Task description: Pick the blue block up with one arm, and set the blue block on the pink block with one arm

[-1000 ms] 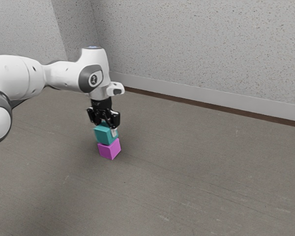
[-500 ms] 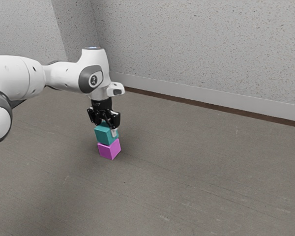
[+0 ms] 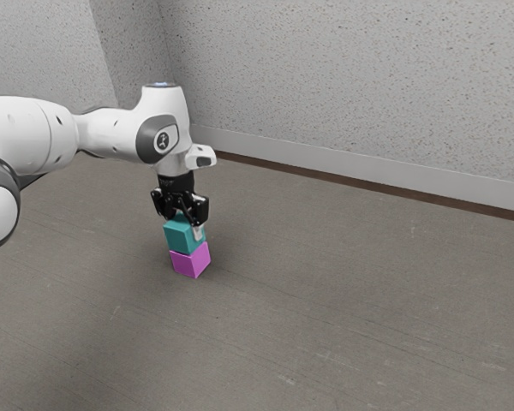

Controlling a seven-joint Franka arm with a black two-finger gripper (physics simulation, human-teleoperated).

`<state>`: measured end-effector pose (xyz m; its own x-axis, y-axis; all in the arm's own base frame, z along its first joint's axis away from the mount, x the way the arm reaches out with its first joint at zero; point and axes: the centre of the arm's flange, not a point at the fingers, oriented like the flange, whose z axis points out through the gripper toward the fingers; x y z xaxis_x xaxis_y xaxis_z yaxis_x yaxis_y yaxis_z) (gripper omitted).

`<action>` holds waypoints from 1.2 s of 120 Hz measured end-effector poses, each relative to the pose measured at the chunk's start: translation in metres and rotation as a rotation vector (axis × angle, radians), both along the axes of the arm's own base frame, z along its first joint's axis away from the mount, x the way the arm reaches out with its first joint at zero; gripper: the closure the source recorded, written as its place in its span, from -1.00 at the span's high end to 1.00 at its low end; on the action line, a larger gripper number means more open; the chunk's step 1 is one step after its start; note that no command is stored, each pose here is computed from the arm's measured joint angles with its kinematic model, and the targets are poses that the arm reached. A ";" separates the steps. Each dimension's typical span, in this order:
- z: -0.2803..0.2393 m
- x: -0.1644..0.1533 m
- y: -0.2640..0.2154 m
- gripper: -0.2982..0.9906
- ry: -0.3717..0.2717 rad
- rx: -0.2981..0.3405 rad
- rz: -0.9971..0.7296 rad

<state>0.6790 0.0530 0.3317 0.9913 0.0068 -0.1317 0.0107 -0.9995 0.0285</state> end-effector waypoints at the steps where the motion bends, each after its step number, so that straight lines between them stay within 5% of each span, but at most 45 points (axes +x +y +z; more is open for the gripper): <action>1: 0.000 0.000 0.001 0.02 0.000 0.001 0.002; 117: 0.000 0.002 -0.003 0.03 -0.011 0.011 0.031; 144: -0.001 0.002 -0.007 0.33 -0.009 0.004 0.029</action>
<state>0.6812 0.0464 0.3310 0.9918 0.0361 -0.1223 0.0394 -0.9989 0.0248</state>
